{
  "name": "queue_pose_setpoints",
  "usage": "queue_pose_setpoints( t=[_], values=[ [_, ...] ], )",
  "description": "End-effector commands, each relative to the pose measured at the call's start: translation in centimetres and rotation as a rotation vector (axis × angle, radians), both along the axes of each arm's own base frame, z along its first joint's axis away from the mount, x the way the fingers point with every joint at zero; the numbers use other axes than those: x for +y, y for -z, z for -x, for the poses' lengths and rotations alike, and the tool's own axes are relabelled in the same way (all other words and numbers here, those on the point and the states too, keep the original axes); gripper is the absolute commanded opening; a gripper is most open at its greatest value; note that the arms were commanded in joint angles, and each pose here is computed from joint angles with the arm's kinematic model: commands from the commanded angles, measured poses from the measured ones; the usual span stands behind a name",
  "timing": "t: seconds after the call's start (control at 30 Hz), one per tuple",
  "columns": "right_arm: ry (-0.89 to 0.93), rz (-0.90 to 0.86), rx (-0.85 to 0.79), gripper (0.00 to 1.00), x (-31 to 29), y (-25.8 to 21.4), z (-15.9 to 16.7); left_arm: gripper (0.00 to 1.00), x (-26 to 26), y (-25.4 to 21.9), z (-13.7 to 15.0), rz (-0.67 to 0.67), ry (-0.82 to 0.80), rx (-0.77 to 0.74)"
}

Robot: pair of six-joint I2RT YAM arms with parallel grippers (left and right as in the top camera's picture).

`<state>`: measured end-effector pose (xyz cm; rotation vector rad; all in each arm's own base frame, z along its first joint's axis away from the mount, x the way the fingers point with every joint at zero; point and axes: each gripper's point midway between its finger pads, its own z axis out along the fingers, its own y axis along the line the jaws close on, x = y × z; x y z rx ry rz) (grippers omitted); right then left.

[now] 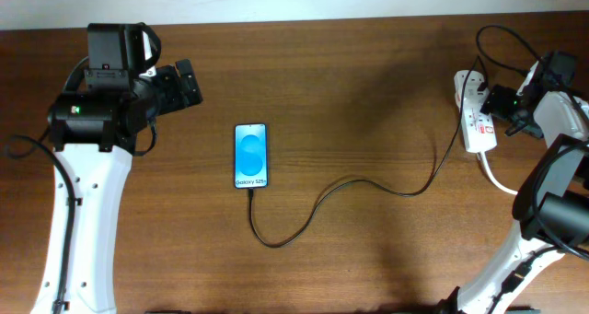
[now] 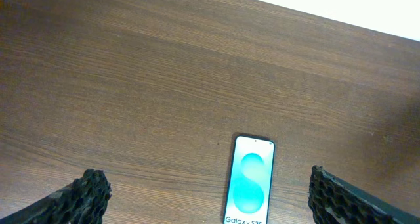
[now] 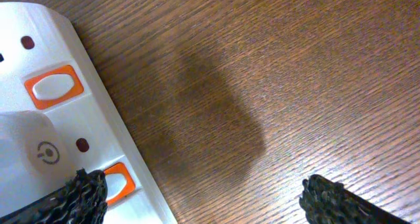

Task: Plug charger to phone and switch on socket

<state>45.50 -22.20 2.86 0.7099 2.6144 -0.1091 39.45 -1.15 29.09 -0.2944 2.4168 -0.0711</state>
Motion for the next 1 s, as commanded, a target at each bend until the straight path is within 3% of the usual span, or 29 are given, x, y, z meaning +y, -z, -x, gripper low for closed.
queue_pose_setpoints(
  t=[0.0, 0.5, 0.63, 0.97],
  values=[
    [-0.055, -0.087, 0.029, 0.97, 2.4, 1.9, 0.0, 0.99, 0.4, -0.6, 0.0, -0.011, -0.010, -0.015],
    [-0.082, -0.098, 0.070, 0.97, 3.6, 2.4, 0.5, 1.00, 0.4, -0.6, 0.0, -0.011, -0.010, -0.016],
    [0.009, -0.007, 0.101, 0.98, 1.5, 2.3, 1.1, 0.99, 0.4, -0.6, 0.0, -0.011, -0.010, -0.015],
    [-0.008, -0.046, -0.010, 0.98, 2.0, 1.6, -1.2, 0.99, 0.4, -0.6, 0.0, -0.011, -0.010, -0.016]
  ],
)
